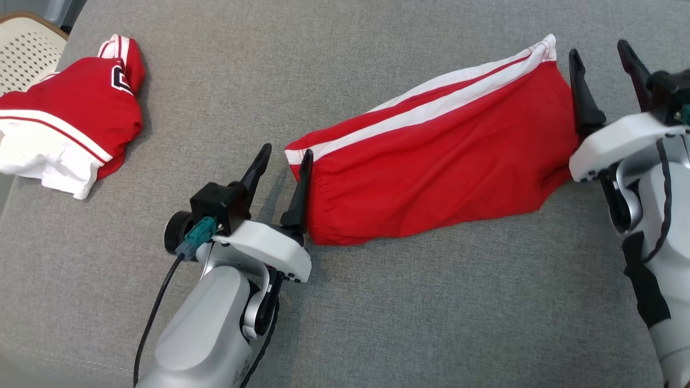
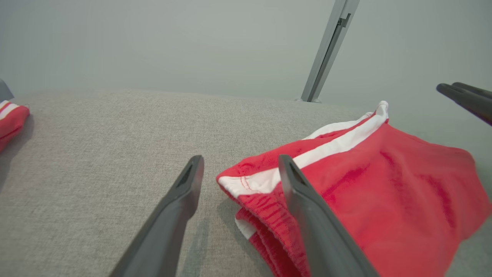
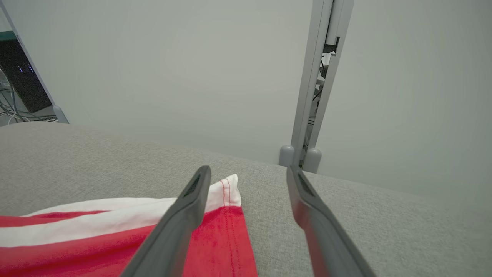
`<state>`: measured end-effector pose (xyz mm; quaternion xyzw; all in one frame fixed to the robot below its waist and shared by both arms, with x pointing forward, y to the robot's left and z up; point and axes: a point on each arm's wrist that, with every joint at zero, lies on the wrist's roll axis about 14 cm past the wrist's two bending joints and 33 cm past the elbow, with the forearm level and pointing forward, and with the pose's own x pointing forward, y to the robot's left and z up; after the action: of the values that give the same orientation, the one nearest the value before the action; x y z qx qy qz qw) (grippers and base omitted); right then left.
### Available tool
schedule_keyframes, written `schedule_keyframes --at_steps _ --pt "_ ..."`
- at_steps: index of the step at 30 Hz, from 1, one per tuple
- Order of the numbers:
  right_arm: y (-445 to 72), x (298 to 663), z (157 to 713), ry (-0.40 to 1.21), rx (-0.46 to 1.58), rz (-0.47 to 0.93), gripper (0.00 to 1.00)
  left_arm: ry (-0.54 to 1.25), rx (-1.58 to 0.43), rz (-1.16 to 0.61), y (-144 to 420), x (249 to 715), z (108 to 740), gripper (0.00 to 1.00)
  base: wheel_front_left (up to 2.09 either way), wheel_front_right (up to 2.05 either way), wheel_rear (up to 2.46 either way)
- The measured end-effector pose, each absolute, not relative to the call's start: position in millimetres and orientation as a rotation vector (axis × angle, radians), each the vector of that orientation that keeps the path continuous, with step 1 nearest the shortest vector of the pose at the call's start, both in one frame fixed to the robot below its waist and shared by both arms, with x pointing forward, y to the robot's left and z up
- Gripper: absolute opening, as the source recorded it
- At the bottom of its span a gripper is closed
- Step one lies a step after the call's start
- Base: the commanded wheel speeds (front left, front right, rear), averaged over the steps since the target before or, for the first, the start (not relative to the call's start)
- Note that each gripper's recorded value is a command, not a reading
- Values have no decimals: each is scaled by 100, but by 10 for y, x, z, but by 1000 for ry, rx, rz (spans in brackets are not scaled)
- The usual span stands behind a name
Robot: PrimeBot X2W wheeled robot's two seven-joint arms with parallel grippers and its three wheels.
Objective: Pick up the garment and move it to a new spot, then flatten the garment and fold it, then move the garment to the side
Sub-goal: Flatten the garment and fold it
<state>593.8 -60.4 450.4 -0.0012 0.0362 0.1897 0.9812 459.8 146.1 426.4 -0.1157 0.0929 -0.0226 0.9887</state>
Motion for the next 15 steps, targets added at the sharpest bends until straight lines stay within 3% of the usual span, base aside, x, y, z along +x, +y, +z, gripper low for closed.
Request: schedule_keyframes --at_steps 15 --pt "-826 5377 3725 355 -24 381 100 219 -203 19 1602 4300 4139 100 0 0 0"
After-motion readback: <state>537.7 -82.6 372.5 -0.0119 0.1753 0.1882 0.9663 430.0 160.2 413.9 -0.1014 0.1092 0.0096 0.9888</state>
